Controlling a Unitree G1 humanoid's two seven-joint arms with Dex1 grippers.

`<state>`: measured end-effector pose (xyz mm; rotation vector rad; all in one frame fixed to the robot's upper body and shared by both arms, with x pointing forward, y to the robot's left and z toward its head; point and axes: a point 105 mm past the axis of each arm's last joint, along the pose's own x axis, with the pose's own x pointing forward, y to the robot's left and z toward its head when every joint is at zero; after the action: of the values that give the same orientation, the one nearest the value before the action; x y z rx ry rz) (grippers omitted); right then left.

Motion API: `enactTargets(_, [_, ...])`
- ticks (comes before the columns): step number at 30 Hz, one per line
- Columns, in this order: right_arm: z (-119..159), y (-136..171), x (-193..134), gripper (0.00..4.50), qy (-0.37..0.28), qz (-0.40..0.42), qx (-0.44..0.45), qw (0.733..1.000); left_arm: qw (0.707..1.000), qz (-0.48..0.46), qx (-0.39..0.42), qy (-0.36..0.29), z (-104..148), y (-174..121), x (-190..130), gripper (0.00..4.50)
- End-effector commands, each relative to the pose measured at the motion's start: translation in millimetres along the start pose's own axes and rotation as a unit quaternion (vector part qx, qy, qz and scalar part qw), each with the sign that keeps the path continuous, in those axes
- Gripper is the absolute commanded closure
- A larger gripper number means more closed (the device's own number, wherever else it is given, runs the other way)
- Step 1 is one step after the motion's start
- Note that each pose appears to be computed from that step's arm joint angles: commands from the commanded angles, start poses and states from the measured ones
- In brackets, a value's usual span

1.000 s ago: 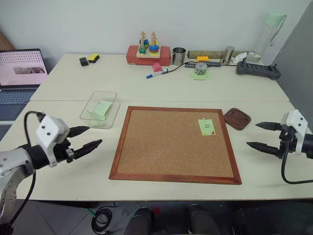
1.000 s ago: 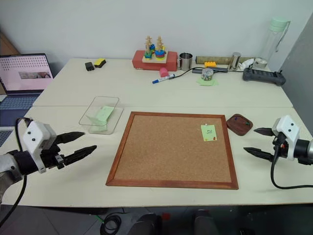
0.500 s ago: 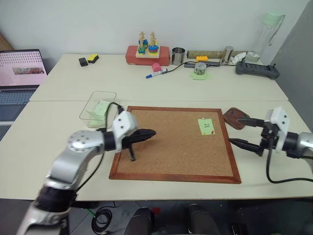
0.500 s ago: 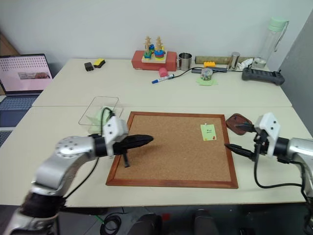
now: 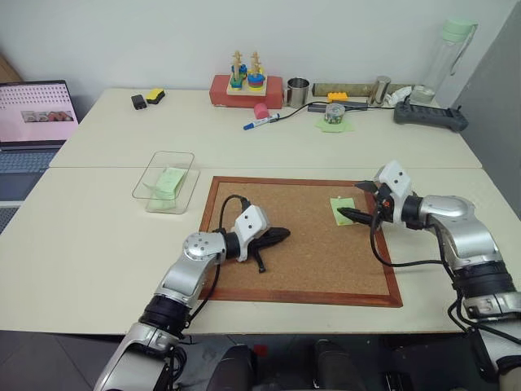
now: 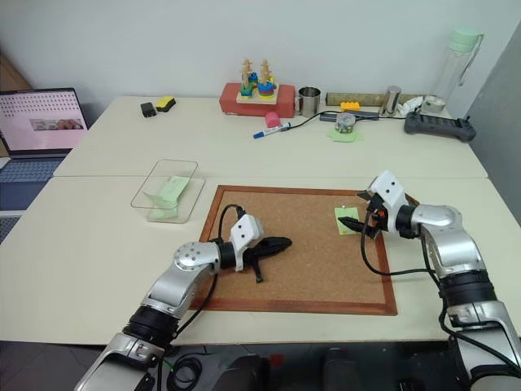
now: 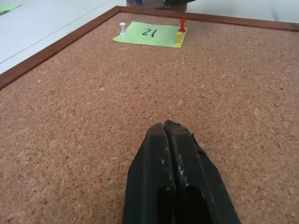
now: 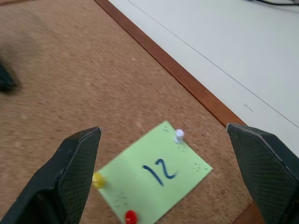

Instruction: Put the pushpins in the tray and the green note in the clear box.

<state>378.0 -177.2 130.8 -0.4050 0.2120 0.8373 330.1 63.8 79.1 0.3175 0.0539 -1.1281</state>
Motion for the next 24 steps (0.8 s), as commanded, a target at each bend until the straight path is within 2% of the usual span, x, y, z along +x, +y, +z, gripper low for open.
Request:
enactTargets(1, [4, -13, 14, 0.00, -0.011, -0.021, -0.010, 1.000, 1.000, 0.002, 0.007, 0.013, -8, 0, -2, 4.46])
enactTargets(3, [2, -15, 21, 0.00, -0.016, -0.028, -0.004, 0.999, 1.000, 0.007, 0.012, 0.018, -10, 1, -3, 4.46])
enactTargets(6, [1, -16, 27, 0.46, -0.024, -0.032, -0.002, 0.999, 1.000, 0.008, 0.014, 0.019, -10, 2, -4, 4.50])
enactTargets(8, [0, -15, 29, 0.96, -0.025, -0.032, -0.002, 0.999, 1.000, 0.007, 0.015, 0.019, -10, 1, -4, 4.50])
enactTargets(12, [-1, -16, 31, 1.55, -0.030, -0.034, 0.002, 0.999, 1.000, 0.007, 0.016, 0.020, -11, 2, -7, 4.50])
enactTargets(13, [-1, -16, 31, 1.86, -0.031, -0.033, 0.003, 0.999, 1.000, 0.007, 0.017, 0.021, -11, 2, -7, 4.50])
enactTargets(24, [-2, -13, 37, 4.08, -0.035, -0.026, 0.011, 0.999, 1.000, 0.005, 0.017, 0.026, -13, -1, -8, 4.50])
